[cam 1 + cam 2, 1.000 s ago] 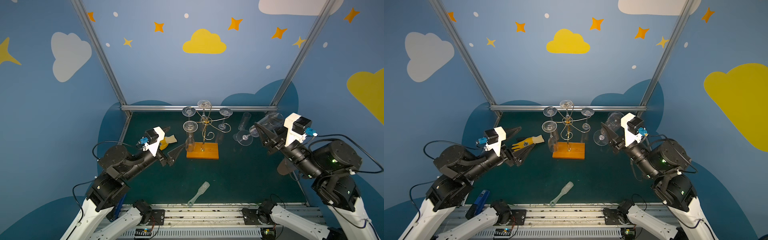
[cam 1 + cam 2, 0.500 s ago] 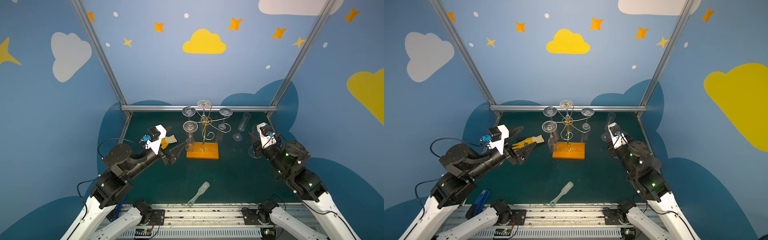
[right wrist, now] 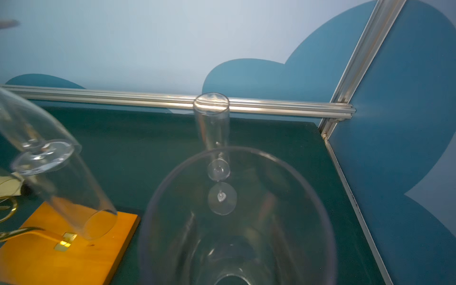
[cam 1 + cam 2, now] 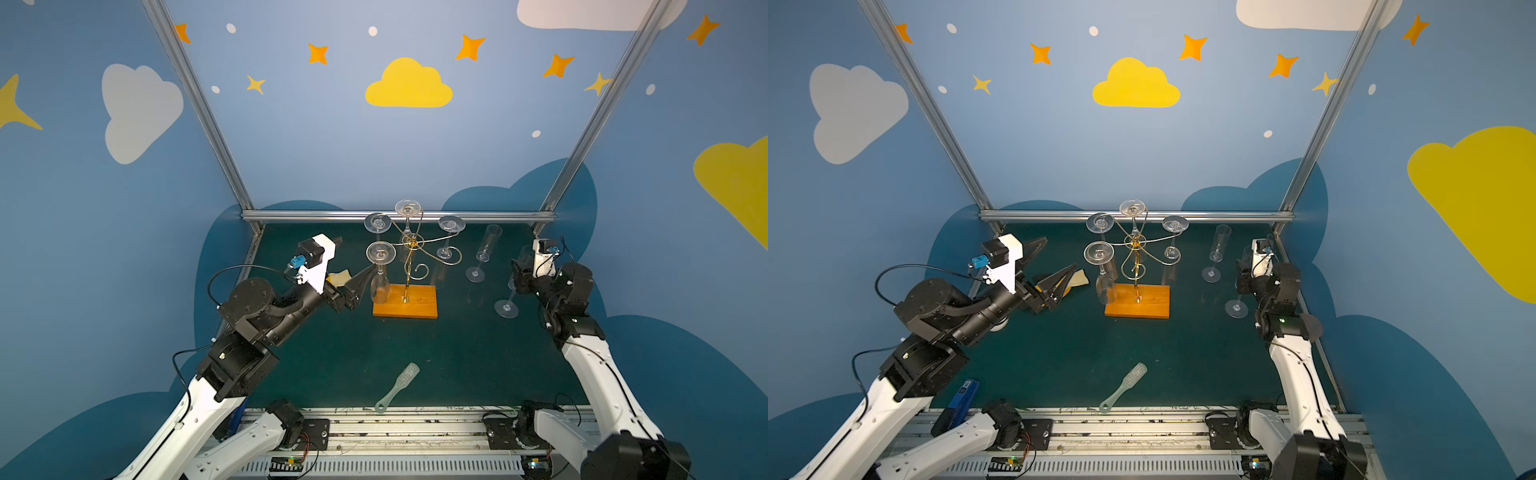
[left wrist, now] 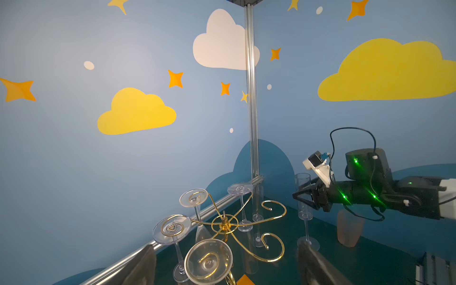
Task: Take the wine glass off the wine glass rack
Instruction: Place the wine glass at the top-right of the table.
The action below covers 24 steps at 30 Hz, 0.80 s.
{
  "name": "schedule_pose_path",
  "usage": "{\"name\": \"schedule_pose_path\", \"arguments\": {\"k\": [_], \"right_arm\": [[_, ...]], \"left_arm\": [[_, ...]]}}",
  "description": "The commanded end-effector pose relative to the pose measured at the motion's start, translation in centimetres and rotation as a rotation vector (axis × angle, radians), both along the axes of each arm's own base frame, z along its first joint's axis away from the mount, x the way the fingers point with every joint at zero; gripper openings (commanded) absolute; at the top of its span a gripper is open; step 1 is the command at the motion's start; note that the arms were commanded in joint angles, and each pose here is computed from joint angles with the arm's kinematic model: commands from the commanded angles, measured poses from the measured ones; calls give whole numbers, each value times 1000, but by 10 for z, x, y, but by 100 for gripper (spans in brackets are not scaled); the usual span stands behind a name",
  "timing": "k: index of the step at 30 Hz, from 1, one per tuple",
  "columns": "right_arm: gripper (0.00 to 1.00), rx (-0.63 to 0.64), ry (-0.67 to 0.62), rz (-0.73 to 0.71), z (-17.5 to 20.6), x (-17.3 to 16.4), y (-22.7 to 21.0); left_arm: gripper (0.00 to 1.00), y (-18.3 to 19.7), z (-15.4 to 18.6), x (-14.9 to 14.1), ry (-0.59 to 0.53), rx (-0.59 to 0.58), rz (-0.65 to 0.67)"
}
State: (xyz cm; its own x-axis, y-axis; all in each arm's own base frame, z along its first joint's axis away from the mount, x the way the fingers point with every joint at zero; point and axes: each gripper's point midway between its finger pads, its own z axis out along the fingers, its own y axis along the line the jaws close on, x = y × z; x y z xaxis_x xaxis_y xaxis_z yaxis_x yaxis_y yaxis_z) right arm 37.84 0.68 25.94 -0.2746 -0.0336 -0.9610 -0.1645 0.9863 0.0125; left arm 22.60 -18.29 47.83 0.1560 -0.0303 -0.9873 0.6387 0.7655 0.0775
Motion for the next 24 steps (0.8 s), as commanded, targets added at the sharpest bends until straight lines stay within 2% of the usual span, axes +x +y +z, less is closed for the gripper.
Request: {"name": "schedule_pose_path", "arguments": {"k": [1,6,12,16,24], "right_arm": [[18,42,-153,47,32,25,-9],[16,82,-89,39,15,66,-32],[14,32,-68,117,3,113,-35],[14,0,-107,139,-5,134,-37],[13,53,-220,127,-20,162,-51]], "left_arm": [[89,3,12,11,-34,-52,50],[88,-2,11,26,-33,-57,79],[89,-10,9,40,-32,-32,88],[89,-12,8,46,-31,-27,95],[89,-6,4,51,-20,-28,119]]}}
